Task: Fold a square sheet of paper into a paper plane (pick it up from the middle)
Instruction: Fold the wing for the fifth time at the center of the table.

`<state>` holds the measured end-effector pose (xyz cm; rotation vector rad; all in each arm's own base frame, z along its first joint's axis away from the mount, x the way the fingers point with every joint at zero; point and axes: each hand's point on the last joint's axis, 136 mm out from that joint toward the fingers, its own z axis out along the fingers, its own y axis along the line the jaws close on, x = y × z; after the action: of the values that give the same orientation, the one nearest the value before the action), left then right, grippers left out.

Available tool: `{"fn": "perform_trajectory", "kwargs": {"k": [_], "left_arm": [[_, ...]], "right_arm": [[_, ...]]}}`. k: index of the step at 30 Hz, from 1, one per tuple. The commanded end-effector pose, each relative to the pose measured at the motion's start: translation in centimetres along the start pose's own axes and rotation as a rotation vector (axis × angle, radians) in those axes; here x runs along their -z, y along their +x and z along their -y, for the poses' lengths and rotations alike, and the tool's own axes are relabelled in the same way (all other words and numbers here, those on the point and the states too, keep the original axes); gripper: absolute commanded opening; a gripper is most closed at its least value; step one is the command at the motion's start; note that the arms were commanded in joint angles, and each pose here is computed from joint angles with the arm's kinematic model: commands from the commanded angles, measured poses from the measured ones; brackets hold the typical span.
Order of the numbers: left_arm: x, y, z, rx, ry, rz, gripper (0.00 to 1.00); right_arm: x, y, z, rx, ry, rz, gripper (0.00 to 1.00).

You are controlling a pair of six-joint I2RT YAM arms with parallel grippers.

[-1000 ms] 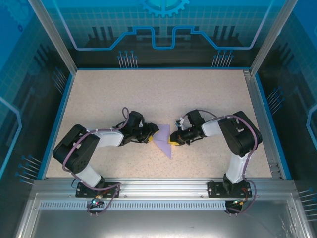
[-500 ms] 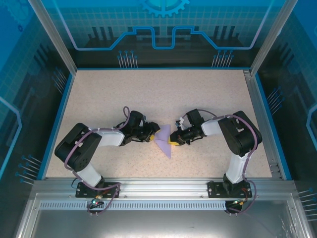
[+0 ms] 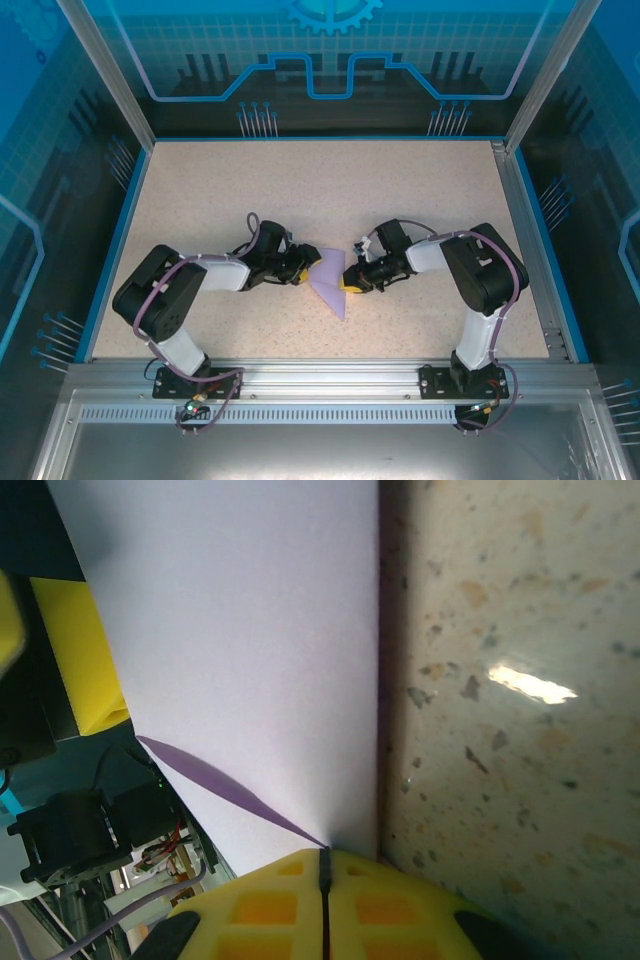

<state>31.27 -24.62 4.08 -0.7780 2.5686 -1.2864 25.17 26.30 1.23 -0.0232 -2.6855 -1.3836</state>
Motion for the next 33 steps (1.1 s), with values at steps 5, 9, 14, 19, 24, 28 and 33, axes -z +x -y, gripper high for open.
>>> {"fn": "perform_trajectory", "kwargs": {"k": [5, 9, 14, 19, 24, 28, 33], "left_arm": [[-0.5, -0.4, 0.4, -0.023, 0.003, -0.048, 0.45], [-0.6, -0.7, 0.4, -0.031, 0.007, -0.062, 0.40], [-0.6, -0.7, 0.4, -0.046, 0.016, -0.086, 0.43], [-0.6, -0.6, 1.0, -0.088, 0.020, -0.109, 0.47], [-1.0, -0.7, 1.3, -0.108, 0.008, -0.148, 0.45], [-1.0, -0.9, 0.7, -0.107, -0.020, -0.155, 0.39], [-0.7, -1.1, 0.7, -0.099, -0.008, -0.156, 0.27]], "right_arm": [[0.1, 0.4, 7.2, -0.130, 0.253, 0.043, 0.08], [0.0, 0.5, 7.4, -0.128, 0.255, 0.041, 0.08], [0.0, 0.6, 7.4, -0.127, 0.253, 0.041, 0.08], [0.0, 0.6, 7.4, -0.125, 0.251, 0.039, 0.08], [0.1, 0.5, 7.4, -0.123, 0.254, 0.039, 0.08], [0.1, 0.5, 7.5, -0.125, 0.253, 0.040, 0.08], [0.1, 0.4, 7.5, -0.125, 0.253, 0.041, 0.08]]}}
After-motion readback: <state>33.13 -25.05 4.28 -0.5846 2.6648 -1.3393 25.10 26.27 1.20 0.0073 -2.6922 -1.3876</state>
